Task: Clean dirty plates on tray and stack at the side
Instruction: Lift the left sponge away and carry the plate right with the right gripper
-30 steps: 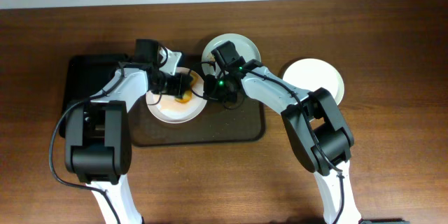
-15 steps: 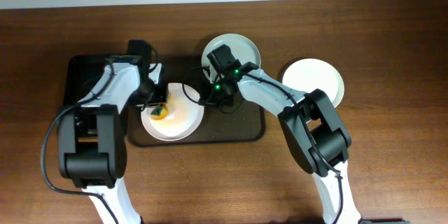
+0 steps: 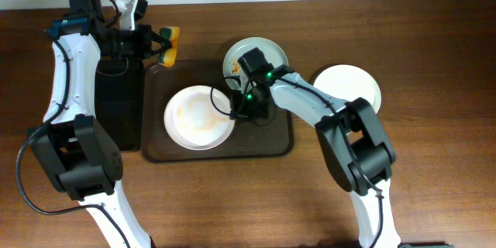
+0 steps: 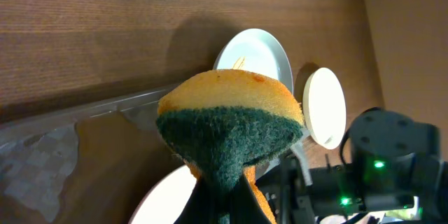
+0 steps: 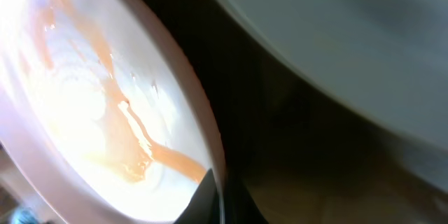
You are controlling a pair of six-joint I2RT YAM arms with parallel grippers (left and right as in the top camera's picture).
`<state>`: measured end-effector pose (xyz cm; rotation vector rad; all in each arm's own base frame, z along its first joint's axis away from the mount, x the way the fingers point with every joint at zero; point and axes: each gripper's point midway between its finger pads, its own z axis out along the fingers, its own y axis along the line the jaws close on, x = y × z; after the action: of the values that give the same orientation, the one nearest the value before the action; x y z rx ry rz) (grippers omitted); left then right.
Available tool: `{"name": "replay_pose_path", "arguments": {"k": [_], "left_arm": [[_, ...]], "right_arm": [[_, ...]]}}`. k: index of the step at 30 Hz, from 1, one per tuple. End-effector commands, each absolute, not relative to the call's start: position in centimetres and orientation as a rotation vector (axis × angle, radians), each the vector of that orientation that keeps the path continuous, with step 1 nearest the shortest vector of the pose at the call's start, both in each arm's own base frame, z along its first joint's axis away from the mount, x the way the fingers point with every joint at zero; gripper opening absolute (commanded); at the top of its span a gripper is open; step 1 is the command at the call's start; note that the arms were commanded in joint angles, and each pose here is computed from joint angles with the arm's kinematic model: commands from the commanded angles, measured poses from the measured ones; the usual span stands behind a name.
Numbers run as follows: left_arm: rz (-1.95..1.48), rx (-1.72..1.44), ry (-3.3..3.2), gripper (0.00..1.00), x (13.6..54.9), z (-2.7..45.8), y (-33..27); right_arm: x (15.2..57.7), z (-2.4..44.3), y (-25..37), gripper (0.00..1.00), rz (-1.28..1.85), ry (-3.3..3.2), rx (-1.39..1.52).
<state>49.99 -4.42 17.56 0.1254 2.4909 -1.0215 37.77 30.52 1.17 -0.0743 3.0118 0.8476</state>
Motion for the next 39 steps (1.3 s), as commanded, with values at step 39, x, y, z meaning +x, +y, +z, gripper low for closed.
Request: {"name": "replay_pose_path", "arguments": {"k": [39], "left_arm": [[-0.921,0.15,2.562,0.0,49.5,16.8,-4.8]], "right_arm": [[38.6,23.6,17.5,0.04,-0.101,2.404,-0.028]]}}
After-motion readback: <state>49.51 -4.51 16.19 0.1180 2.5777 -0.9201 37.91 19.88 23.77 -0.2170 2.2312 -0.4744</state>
